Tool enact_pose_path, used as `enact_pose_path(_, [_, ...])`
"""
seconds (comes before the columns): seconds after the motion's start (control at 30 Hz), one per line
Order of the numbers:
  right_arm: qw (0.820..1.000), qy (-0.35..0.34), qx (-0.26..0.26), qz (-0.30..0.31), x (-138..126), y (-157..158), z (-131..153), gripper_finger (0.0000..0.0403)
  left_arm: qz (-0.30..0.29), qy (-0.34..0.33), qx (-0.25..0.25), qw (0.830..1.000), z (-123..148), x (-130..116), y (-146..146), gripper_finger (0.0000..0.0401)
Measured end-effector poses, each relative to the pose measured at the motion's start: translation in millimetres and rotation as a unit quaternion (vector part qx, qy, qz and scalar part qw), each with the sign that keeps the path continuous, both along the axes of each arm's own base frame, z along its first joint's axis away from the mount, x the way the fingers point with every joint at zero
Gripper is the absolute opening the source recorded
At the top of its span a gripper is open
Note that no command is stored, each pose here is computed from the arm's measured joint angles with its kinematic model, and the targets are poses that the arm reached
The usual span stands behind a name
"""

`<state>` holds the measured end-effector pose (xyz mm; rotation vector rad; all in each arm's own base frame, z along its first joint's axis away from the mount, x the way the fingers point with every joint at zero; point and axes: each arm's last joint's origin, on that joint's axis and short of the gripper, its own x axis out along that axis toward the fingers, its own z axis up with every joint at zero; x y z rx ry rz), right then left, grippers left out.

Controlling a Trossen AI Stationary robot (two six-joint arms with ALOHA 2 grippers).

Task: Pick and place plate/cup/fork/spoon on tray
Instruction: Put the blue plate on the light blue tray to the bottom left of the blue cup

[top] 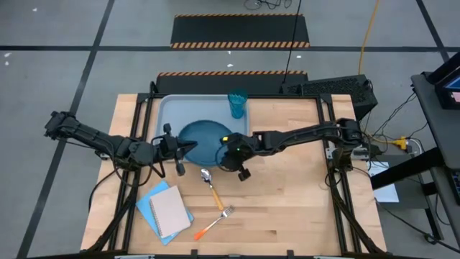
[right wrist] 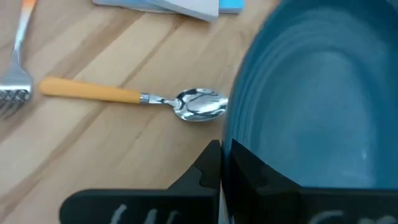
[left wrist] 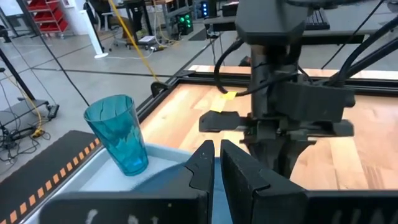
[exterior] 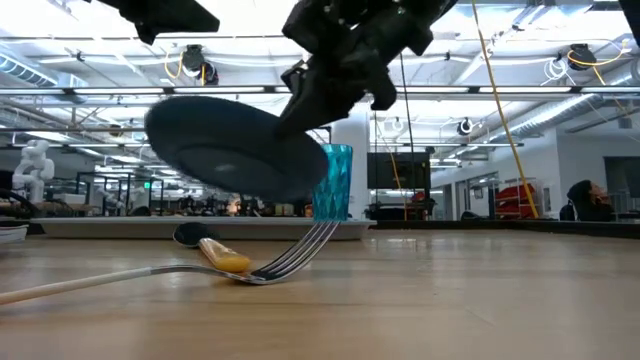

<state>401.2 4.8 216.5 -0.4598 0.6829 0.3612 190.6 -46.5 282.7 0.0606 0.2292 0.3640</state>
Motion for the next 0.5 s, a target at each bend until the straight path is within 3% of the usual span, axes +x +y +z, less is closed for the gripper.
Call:
enact_pose_path(0.37, [0.999,-0.033,-0.035,0.013,16,-24,-21,0.0000,-0.002,0.000,0.008,1.000,1,0,0,0.0033])
enact_pose_path(0.5, [0.999,-0.013,-0.038,0.003,18,-35,-36,0.0000,-0.002,-0.001,0.008,1.000,1,0,0,0.0033])
